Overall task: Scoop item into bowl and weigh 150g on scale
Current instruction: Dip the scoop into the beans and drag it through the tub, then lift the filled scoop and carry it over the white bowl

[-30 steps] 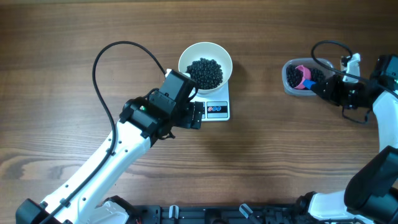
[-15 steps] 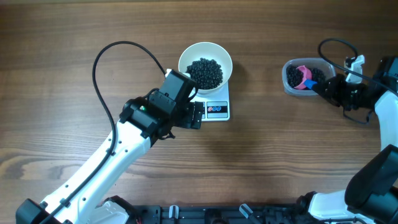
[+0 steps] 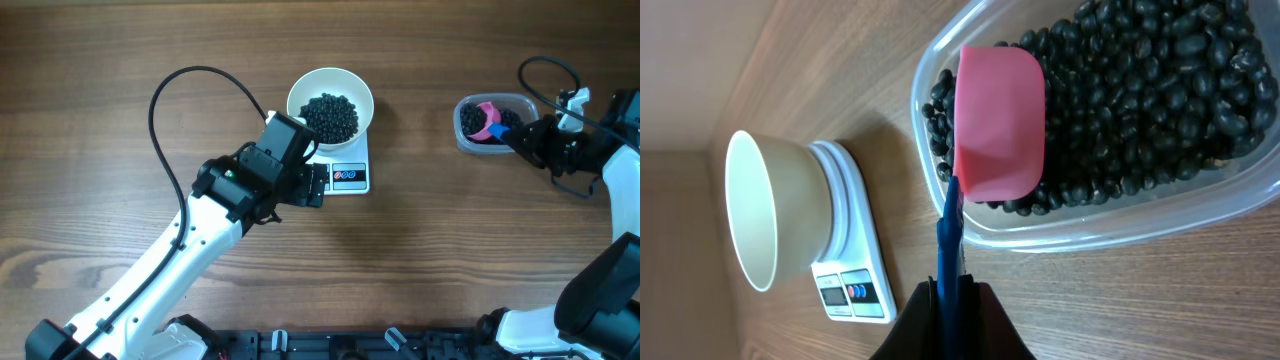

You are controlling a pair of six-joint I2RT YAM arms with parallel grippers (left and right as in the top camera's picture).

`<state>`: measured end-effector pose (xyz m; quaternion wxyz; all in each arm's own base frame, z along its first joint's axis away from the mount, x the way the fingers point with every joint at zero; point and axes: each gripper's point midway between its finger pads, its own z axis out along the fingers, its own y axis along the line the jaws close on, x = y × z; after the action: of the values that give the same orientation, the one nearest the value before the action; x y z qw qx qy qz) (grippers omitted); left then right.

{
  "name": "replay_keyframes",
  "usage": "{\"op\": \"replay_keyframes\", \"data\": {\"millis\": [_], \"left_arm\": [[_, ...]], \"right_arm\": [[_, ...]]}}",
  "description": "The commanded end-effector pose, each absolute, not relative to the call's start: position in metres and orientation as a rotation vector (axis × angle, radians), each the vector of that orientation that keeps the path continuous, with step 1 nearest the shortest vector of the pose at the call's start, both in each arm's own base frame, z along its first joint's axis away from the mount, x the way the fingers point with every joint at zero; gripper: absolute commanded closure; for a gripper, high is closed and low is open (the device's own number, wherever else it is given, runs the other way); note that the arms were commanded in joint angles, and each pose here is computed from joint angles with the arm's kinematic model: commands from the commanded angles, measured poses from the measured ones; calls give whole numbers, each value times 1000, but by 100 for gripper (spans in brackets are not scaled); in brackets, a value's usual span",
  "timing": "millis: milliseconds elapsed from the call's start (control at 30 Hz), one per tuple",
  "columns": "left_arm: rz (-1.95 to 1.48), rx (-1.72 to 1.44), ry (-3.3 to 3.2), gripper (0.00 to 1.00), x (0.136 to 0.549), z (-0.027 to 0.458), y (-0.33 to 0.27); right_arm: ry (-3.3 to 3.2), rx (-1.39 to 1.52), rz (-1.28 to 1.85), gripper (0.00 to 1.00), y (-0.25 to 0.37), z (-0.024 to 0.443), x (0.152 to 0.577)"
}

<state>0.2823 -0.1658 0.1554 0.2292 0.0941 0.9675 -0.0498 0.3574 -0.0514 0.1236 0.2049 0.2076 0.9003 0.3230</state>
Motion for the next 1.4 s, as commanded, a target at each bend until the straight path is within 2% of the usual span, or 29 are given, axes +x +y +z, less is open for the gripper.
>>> {"op": "replay_keyframes", "data": {"millis": [0,533,767,967,1167,1367], "left_arm": [[-129,272,2674,0,283,151,-164],[-129,272,2674,0,283,151,-164],[-129,272,2674,0,283,151,-164],[-129,272,2674,0,283,151,-164],[-129,272,2674,0,283,151,-164],[-129,272,2674,0,283,151,-164]], "right_arm": [[2465,644,1000,96,-47,129,363],[2365,827,1063,96,-77,136,357],[2227,816,1241,96,-81,160,356],[2208,809,1266,96,-81,163,355],[2096,692,1433,96,-67,191,358],[2085,686,1442,96,-66,197,356]]}}
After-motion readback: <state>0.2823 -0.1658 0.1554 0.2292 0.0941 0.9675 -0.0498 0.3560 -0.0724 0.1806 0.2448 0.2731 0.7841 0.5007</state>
